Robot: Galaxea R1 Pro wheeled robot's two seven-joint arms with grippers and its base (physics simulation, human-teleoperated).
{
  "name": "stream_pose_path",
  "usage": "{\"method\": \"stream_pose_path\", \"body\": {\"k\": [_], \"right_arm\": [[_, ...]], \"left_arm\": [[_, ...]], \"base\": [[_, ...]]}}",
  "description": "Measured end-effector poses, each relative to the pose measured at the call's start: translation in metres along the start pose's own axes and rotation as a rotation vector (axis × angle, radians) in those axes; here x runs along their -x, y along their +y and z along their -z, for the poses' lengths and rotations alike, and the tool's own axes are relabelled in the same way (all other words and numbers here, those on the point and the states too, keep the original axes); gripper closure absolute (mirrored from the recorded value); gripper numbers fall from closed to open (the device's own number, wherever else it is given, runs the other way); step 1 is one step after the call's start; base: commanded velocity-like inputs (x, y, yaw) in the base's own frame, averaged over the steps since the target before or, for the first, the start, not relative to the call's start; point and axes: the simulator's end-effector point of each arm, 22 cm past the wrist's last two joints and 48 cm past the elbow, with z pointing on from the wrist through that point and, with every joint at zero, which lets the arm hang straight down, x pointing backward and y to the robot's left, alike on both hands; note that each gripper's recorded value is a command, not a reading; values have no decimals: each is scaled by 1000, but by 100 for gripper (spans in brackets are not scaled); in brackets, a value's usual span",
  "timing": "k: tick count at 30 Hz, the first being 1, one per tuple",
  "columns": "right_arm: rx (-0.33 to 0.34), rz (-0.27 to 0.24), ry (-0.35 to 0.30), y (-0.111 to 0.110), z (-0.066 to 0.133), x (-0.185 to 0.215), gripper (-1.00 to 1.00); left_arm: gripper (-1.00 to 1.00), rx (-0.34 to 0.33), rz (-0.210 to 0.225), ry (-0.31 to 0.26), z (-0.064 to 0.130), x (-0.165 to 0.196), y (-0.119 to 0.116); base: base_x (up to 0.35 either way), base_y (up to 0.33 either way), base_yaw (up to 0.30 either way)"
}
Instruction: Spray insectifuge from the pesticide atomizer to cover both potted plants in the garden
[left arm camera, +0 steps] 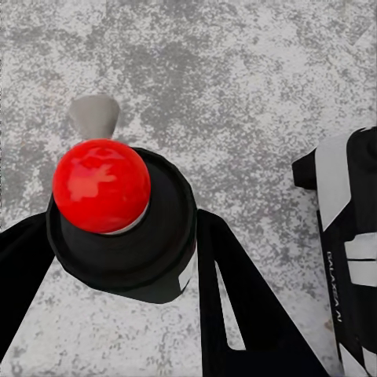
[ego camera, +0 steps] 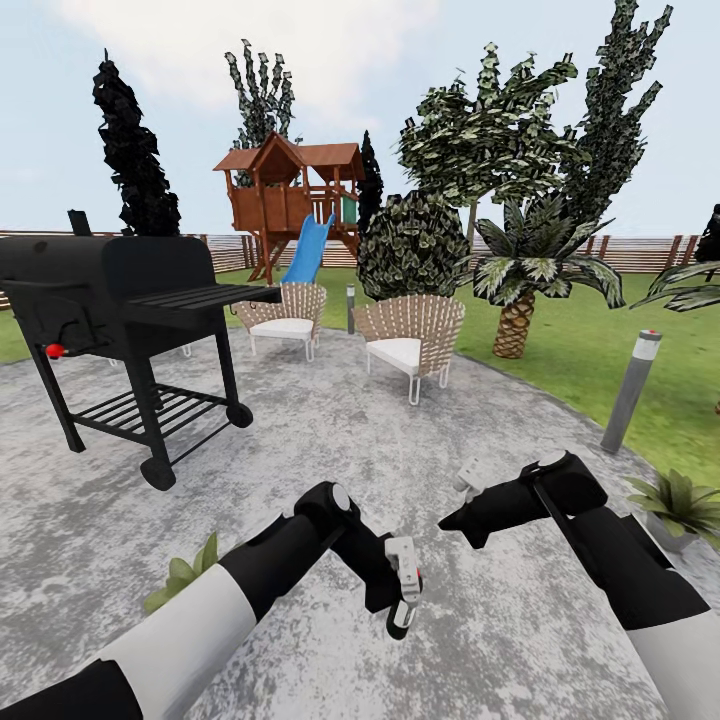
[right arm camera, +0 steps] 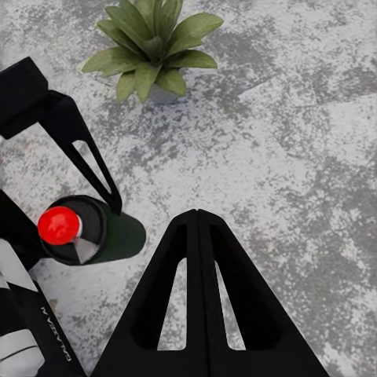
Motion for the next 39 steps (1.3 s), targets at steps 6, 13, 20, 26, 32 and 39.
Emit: {"method": "stream_pose_path", "body": {"k": [6,13,20,26,32,39], "right_arm": [[4,3,-4,2,-1,2,100],[6,5,-5,3,-1,3,100],[10,6,-8,5,-2,4,100],[17,7,-13,8,-4,7,100],[49,12,-35,23,-13,19,100],[65,15,-47,31,-17,25,100]], "left_arm": [[100,2,-1,0,1,1,1],[100,6,7,-10,3,2,3],[100,10,17,-22,6,2,6],[100,12,21,-27,8,3,7],[100,14,23,-31,9,4,8],[100,17,22,-35,10,7,9]], "base": [[0,0,0],[0,0,0],[0,0,0],[0,0,0],[0,0,0],[0,0,0]]}}
